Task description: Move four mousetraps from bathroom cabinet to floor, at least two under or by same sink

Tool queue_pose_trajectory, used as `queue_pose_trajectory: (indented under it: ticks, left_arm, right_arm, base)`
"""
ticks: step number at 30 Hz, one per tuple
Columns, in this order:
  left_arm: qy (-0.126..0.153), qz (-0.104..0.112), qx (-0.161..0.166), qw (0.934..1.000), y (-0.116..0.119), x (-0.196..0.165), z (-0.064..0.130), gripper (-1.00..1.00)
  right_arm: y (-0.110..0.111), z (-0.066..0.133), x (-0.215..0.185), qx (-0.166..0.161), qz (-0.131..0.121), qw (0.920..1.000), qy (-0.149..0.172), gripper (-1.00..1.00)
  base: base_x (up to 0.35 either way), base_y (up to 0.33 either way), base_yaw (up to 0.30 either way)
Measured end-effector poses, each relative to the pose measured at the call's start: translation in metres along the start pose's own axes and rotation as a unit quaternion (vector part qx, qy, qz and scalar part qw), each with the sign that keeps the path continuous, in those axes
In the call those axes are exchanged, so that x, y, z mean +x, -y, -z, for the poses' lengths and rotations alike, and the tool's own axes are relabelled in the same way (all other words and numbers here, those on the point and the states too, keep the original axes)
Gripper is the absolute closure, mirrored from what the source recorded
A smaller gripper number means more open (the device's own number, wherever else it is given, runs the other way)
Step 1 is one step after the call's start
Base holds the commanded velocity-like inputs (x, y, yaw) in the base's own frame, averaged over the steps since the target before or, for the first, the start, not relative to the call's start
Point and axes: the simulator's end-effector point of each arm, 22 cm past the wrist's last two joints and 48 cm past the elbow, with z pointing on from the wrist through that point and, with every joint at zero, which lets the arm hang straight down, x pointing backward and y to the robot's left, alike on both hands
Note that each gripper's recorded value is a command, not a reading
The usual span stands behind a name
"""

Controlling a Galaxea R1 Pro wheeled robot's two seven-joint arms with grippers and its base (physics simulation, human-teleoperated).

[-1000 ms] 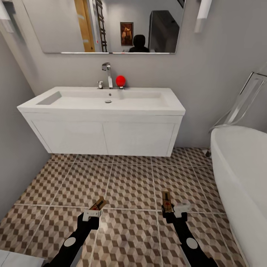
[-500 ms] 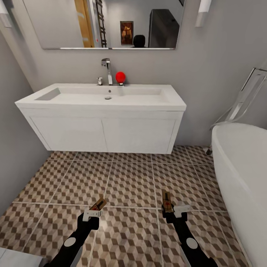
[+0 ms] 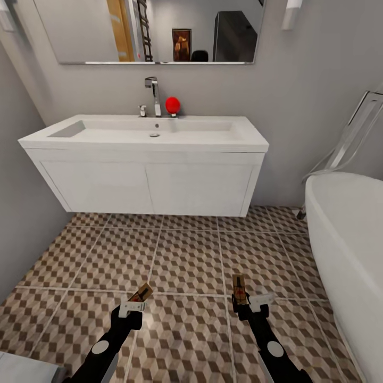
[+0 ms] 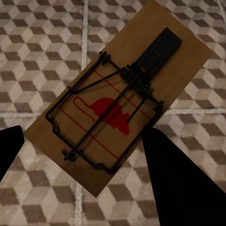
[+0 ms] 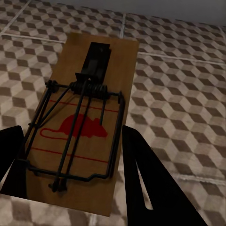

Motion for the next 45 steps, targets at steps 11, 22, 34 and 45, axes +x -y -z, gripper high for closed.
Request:
queue_pose_trajectory:
  ticks: [11,22,34,45]
  left_arm:
    - [0.000,0.000,0.000,1.0000,0.000,0.022,-0.012,1.00]
    - [0.002,0.000,0.000,1.0000,0.000,0.041,-0.022,1.00]
    - [0.005,-0.005,0.029,0.9996,0.006,0.037,-0.021,1.00]
    - [0.011,0.002,0.112,0.9937,-0.004,0.029,-0.012,1.00]
  right_arm:
    - [-0.002,-0.007,0.023,0.000,0.000,1.0000,0.000,1.00]
    - [-0.004,-0.013,0.045,0.000,0.000,1.0000,0.001,1.00]
    - [-0.004,-0.013,0.045,0.000,0.000,1.0000,0.000,1.00]
    - [-0.005,-0.013,0.046,-0.001,0.001,1.0000,0.000,1.00]
  base:
    - [0.000,0.000,0.000]
    - [0.000,0.000,0.000]
    - [0.000,0.000,0.000]
    - [0.000,0.000,0.000]
